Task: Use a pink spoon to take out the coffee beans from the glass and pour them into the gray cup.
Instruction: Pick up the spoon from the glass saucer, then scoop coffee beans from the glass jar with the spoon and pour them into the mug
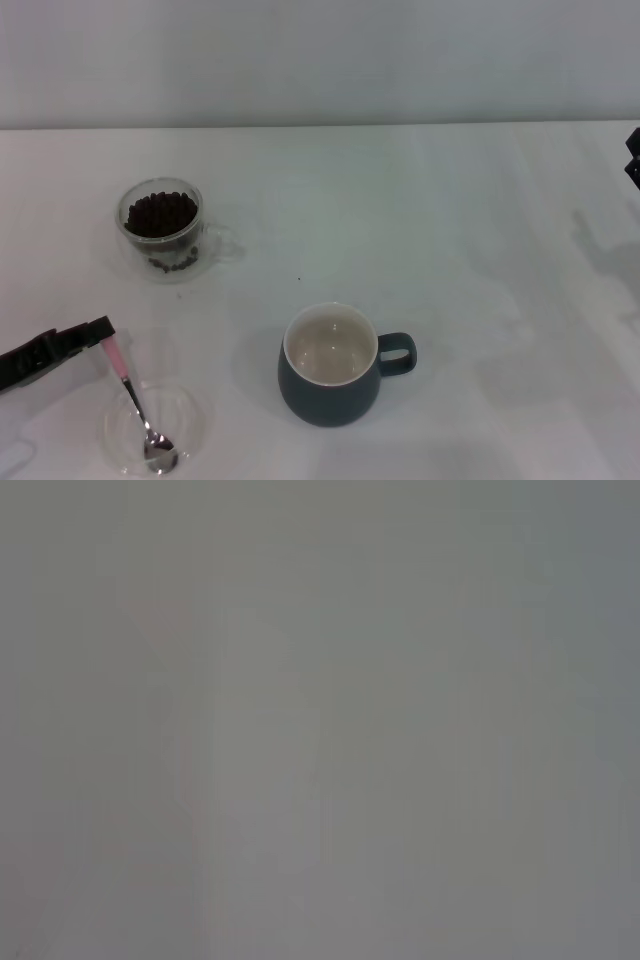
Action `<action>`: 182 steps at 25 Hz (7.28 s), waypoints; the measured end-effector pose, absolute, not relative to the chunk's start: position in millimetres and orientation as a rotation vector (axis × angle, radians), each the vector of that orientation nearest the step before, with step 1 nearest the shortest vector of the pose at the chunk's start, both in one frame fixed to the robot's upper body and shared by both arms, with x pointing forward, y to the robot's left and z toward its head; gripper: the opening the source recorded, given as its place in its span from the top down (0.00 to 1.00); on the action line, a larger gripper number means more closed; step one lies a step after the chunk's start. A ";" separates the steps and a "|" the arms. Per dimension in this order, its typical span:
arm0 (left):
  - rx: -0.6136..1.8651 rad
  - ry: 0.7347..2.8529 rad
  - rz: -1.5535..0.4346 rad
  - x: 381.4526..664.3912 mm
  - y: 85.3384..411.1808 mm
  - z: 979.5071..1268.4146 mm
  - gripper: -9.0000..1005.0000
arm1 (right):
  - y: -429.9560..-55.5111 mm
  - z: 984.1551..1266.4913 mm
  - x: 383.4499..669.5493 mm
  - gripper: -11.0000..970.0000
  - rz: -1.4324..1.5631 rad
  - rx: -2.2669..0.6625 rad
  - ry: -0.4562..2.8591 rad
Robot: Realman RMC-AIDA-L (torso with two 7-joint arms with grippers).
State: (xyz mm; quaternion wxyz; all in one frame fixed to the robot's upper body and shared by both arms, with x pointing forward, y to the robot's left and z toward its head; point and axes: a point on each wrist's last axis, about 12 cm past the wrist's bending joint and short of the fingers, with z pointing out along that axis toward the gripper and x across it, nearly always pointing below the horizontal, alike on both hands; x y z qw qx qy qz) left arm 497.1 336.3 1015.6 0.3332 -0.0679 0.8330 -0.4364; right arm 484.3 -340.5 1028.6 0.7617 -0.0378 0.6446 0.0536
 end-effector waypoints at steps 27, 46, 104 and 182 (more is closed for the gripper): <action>-0.160 1.927 -1.248 487.0 352.9 1043.1 0.86 | -338.7 1030.4 487.0 0.16 0.124 -0.085 1.393; -0.302 1.386 -1.014 496.0 394.0 1084.9 0.86 | -332.9 1029.2 485.8 0.16 0.149 -0.071 1.391; -0.589 1.681 -0.957 582.0 304.4 1043.1 0.86 | -334.4 1032.6 501.0 0.16 0.156 0.007 1.399; 0.550 1.442 -1.208 554.3 214.4 1087.9 0.86 | -317.7 1043.5 523.8 0.16 0.201 -0.047 1.369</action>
